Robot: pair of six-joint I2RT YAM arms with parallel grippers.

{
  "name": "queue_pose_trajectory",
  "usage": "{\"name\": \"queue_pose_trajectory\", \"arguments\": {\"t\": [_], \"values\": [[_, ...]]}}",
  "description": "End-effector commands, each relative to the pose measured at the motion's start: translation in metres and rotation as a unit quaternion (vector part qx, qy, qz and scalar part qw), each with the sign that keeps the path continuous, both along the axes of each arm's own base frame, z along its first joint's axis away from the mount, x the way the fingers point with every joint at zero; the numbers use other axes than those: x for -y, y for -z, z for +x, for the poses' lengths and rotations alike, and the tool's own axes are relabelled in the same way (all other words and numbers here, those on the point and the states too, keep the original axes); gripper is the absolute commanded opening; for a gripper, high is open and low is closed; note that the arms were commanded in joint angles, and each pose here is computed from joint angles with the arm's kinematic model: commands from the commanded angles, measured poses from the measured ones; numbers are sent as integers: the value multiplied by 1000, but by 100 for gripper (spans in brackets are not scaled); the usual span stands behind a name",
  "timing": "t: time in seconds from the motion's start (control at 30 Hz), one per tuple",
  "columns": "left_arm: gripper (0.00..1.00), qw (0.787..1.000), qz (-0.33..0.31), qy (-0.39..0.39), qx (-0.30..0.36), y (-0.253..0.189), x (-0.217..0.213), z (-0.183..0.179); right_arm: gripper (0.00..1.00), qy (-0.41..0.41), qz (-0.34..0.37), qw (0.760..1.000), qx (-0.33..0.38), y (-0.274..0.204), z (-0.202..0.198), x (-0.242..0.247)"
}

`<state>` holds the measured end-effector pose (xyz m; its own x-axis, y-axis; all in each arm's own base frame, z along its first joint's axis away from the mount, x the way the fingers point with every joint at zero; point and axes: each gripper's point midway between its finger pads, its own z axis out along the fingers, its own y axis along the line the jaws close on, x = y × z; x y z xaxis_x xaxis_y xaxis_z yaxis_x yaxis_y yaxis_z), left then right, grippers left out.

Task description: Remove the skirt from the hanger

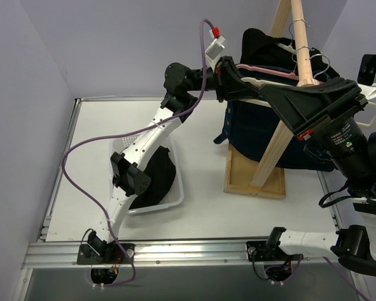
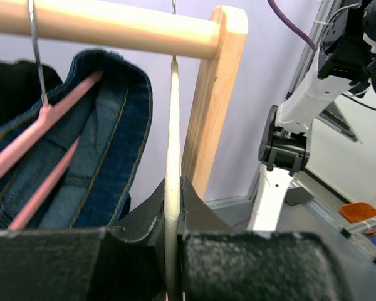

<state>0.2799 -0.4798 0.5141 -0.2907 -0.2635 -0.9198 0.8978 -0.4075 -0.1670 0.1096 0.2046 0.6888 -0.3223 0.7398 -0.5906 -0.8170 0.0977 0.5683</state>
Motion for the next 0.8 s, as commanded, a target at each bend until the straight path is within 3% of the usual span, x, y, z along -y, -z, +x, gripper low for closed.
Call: {"name": "queue_pose_trajectory", "arguments": {"t": [0.0,0.43,0.53,0.57,0.7,0.77], "values": [[2,997,-65,8,36,-41,-44,-16,0,17,25,999,21,-18,-7,19],[5,1000,-19,14,17,-8,-43,-5,0,41,34,998,20,-18,-6,33],[28,1000,-7,21,21,1,-43,-6,0,46,19,999,3,-8,1,27],[49,999,-3,20,28,4,-45,-8,0,57,10,998,-11,-3,7,27],[82,998,16,-30,51,14,-60,10,6,84,-16,995,-42,13,25,19],[89,995,21,-69,71,17,-72,24,12,88,-28,994,-49,19,30,15]]}}
